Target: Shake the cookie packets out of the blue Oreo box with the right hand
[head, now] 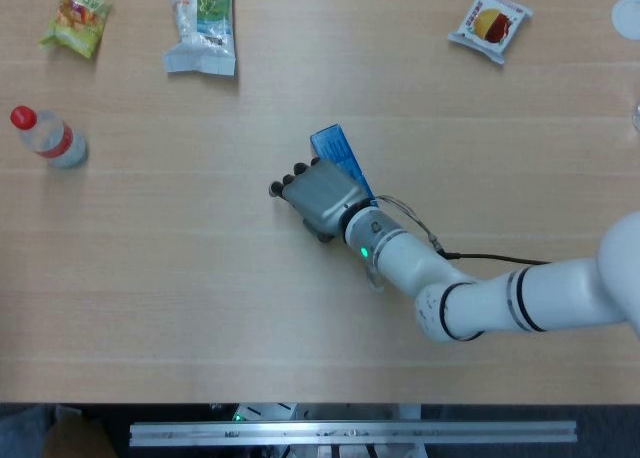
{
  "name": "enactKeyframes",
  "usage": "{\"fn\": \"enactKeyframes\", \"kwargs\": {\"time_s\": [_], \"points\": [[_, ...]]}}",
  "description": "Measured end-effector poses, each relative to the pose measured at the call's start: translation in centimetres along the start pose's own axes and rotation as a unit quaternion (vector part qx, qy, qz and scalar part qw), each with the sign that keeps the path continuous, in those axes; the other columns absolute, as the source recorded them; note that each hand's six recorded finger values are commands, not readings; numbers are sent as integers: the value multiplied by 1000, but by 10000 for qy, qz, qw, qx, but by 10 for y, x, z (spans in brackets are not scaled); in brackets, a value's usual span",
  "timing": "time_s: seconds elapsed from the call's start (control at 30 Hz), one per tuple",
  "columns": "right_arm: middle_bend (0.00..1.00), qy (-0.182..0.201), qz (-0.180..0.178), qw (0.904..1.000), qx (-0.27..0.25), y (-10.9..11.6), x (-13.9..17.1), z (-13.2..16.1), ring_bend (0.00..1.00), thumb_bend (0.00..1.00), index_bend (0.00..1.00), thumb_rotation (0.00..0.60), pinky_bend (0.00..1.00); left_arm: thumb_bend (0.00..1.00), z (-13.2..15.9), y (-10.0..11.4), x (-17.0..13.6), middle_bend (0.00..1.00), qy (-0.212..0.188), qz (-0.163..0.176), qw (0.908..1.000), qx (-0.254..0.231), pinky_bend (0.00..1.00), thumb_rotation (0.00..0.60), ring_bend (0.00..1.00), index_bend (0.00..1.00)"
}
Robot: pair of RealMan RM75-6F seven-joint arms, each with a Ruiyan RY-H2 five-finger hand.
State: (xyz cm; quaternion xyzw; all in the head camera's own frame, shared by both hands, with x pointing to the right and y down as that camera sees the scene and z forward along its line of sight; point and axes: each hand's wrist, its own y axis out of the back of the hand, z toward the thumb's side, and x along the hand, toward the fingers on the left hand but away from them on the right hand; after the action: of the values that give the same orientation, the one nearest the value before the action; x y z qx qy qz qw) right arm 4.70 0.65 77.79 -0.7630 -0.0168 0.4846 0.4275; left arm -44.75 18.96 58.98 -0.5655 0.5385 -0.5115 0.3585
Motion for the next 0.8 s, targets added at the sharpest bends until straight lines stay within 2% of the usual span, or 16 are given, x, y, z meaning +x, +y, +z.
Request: {"fn": "enactKeyframes", "kwargs": {"time_s": [0.17,0.37,0.57,0.8], "points": [[263,-105,23,9999,-11,-2,8,-16,169,476,193,600,241,263,-2,-1,0,133,9,0,10000,-12,74,600,100,159],[263,-287,91,9995,-42,-14,31,-50,169,473,193,600,241,263,-3,-5,1,133,-12,-50,10000,-37,74,600,100,159],[263,-542,144,9980,-283,-30,61,-91,169,472,193,600,241,263,-2,-8,2,133,-61,-97,9999,-59,74,600,100,159],[263,-734,226,9949,-656,-61,98,-132,169,463,193,600,241,263,-1,-11,4,133,-103,-140,9998,-66,74,600,100,159]]}}
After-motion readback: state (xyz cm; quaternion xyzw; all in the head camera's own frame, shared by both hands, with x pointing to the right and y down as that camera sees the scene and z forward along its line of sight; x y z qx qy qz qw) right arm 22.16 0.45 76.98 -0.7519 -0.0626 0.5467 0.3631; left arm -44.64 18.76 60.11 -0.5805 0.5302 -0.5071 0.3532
